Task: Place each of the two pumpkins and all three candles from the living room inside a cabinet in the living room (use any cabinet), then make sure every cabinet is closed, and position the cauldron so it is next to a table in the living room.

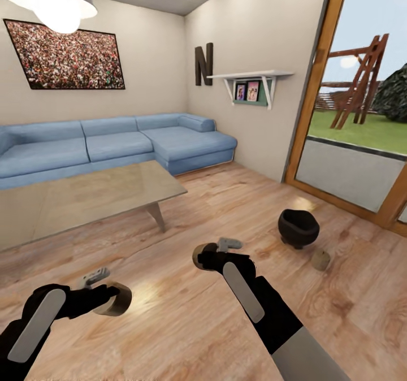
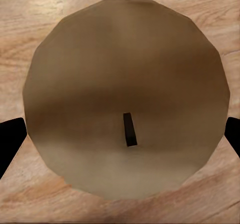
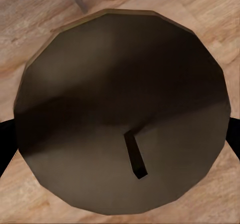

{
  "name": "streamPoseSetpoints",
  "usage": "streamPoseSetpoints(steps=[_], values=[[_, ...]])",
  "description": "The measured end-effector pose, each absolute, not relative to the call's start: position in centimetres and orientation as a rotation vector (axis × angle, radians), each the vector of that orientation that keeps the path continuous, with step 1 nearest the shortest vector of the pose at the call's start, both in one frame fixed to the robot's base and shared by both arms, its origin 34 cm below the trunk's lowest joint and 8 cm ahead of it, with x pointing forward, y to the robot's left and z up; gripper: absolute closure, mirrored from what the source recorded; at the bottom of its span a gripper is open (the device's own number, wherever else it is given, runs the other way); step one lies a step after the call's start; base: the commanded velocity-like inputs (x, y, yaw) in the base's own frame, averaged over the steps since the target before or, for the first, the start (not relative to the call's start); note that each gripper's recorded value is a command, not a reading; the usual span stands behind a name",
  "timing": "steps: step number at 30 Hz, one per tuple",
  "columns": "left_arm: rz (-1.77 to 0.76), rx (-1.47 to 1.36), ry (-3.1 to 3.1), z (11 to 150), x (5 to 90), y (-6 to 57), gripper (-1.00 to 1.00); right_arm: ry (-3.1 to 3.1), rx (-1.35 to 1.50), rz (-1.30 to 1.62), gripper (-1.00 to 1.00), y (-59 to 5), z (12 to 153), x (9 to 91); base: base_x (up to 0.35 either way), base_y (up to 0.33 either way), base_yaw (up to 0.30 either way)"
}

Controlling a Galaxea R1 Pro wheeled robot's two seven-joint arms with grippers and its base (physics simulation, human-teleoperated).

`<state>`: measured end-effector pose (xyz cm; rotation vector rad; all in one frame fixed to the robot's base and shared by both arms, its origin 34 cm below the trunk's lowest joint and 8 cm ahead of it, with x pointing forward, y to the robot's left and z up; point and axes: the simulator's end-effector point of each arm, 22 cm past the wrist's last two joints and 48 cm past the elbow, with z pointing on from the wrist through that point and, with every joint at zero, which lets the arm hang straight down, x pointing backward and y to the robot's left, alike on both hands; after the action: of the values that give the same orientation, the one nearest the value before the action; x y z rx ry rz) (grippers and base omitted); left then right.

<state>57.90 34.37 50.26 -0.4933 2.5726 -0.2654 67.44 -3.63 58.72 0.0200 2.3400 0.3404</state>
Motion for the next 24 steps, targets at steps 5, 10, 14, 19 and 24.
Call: streamPoseSetpoints(steps=[5, 10, 14, 19, 24], values=[[-0.264, -0.488, 2.575, 51.3, 58.1, 34.3, 1.00, 2.340, 0.020, 0.341, 1.00, -3.6, 59.8, 67.7, 0.000, 0.000, 0.292], [-0.263, -0.487, 2.577, 52.4, 58.4, 34.3, 1.00, 2.340, 0.019, 0.340, 1.00, -3.6, 60.9, 67.9, 0.000, 0.000, 0.292], [-0.263, -0.487, 2.577, 53.3, 58.6, 34.3, 1.00, 2.339, 0.019, 0.340, 1.00, -3.6, 61.8, 68.2, 0.000, 0.000, 0.292], [-0.264, -0.486, 2.577, 54.3, 58.8, 34.3, 1.00, 2.339, 0.019, 0.341, 1.00, -3.6, 62.9, 68.4, 0.000, 0.000, 0.292], [-0.264, -0.486, 2.578, 55.4, 59.0, 34.2, 1.00, 2.339, 0.019, 0.342, 1.00, -3.6, 64.0, 68.6, 0.000, 0.000, 0.292]])
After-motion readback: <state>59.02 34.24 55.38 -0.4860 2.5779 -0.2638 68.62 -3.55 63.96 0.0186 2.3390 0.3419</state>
